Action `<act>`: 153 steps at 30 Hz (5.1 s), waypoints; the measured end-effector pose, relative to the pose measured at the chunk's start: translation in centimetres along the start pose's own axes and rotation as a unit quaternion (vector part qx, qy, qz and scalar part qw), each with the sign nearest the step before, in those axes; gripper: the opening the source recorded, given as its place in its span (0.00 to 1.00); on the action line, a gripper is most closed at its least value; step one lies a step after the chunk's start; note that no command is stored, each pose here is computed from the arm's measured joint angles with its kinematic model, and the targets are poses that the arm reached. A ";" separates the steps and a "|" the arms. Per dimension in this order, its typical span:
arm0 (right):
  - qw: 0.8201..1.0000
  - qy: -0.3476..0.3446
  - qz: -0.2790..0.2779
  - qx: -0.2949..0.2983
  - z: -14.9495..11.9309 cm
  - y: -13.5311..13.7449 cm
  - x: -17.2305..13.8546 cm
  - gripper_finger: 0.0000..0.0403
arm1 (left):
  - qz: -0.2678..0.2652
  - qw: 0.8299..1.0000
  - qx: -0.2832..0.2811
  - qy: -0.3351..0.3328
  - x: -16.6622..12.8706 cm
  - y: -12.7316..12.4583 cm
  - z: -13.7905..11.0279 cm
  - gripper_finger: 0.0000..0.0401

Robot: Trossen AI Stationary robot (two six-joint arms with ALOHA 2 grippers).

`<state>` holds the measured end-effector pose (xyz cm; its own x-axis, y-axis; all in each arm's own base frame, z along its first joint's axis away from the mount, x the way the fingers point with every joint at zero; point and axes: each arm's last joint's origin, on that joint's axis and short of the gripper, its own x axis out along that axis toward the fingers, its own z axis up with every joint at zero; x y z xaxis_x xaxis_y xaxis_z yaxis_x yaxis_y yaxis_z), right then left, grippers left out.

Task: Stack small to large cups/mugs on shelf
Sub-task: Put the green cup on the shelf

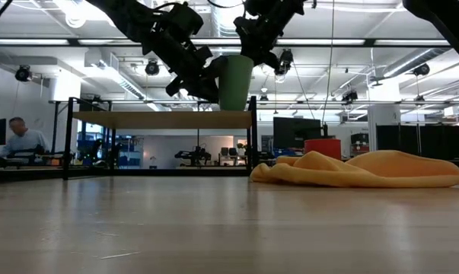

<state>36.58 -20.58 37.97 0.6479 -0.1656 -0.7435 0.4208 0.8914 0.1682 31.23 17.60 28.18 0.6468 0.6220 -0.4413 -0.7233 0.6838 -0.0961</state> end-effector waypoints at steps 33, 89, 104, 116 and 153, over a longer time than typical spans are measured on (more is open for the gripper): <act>1.000 -0.015 -0.009 -0.016 0.4 -0.4 2.1 0.21 | 0.025 0.999 -0.004 0.025 0.2 1.7 -0.3 0.12; 0.999 0.020 -0.007 -0.029 1.0 -0.3 2.0 0.13 | 0.009 0.999 -0.016 0.033 -1.5 3.5 0.4 0.12; 1.000 -0.004 -0.008 -0.030 1.4 -0.1 1.5 0.23 | 0.009 0.999 -0.017 0.033 -1.5 3.5 0.4 0.12; 0.999 -0.025 -0.001 -0.038 1.7 0.7 0.0 0.22 | 0.018 0.996 -0.010 0.081 -0.4 3.6 -1.1 0.12; 0.997 0.008 0.026 -0.075 1.1 1.8 3.3 0.13 | 0.019 0.995 -0.017 0.093 -1.1 3.4 -1.1 0.12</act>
<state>40.24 -19.97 36.54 0.6564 -0.1118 -0.7461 0.2868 0.9517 0.1097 27.80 18.87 27.38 0.5651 0.5635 -0.6027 -0.7562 0.6457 -0.1053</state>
